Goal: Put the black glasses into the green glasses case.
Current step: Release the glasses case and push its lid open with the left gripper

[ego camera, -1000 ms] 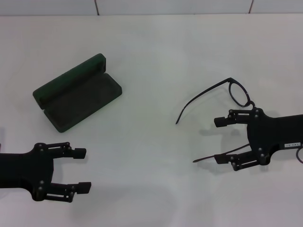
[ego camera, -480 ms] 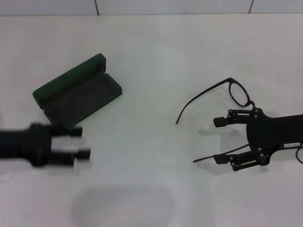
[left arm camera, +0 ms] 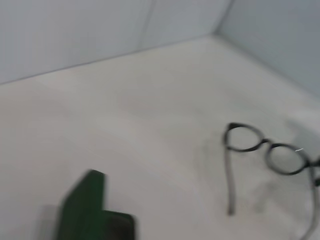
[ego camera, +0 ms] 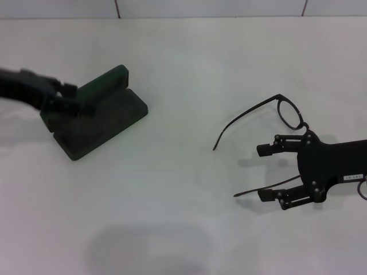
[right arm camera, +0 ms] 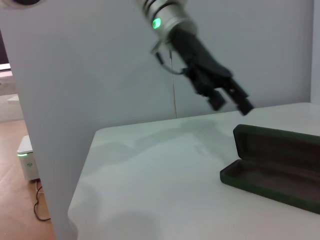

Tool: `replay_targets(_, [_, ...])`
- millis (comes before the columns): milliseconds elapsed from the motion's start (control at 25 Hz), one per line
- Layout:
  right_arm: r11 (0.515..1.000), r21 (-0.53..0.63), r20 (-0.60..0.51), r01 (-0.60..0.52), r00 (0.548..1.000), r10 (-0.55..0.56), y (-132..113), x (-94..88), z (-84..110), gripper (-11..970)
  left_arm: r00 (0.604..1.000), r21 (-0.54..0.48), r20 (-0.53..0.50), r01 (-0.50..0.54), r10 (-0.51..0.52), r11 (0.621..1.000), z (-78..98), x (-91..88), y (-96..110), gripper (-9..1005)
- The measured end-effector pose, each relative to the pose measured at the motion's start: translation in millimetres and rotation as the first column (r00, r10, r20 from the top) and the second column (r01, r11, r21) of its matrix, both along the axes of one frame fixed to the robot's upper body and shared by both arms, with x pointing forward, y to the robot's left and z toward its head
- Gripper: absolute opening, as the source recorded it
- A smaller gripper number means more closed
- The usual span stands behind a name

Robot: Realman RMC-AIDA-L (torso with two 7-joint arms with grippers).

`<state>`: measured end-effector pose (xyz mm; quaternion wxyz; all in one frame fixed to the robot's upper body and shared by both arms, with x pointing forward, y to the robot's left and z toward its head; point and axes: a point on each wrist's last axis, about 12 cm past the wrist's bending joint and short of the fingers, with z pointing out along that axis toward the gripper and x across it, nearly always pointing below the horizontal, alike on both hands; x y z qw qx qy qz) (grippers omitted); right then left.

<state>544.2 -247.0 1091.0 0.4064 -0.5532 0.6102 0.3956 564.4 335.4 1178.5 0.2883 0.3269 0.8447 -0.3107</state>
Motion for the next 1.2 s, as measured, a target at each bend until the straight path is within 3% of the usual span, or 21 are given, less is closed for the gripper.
replay_targets(240, [1.000, 0.003, 0.003, -0.011, 1.000, 0.011, 4.5, 1.4, 1.2, 868, 1.000, 0.268, 0.009, 0.008, -0.010, 0.963, 28.0, 47.3, -33.0, 844])
replay_targets(400, [1.000, 0.008, 0.010, -0.023, 1.000, 0.023, 10.5, 3.7, 3.3, 868, 1.000, 0.399, 0.006, 0.003, -0.006, 0.917, 25.1, 61.0, -48.9, 843])
replay_targets(560, [1.000, 0.010, 0.010, -0.022, 1.000, 0.021, 10.2, 2.8, 2.8, 869, 1.000, 0.499, -0.007, 0.024, -0.024, 0.867, 11.2, 71.7, -69.6, 841])
replay_targets(760, [1.000, 0.008, 0.008, -0.019, 1.000, 0.019, 9.0, 1.6, 1.8, 868, 1.000, 0.532, -0.016, 0.026, -0.021, 0.846, -2.1, 75.7, -76.1, 839])
replay_targets(1160, [1.000, -0.004, 0.005, -0.021, 1.000, 0.021, 7.8, 0.6, 0.1, 869, 0.999, 0.539, -0.004, 0.046, -0.052, 0.841, -2.8, 75.6, -78.7, 835])
replay_targets(1200, [1.000, -0.004, 0.005, -0.021, 1.000, 0.021, 7.8, 0.6, 0.1, 869, 0.998, 0.536, 0.000, 0.049, -0.058, 0.843, -2.7, 75.2, -79.4, 791])
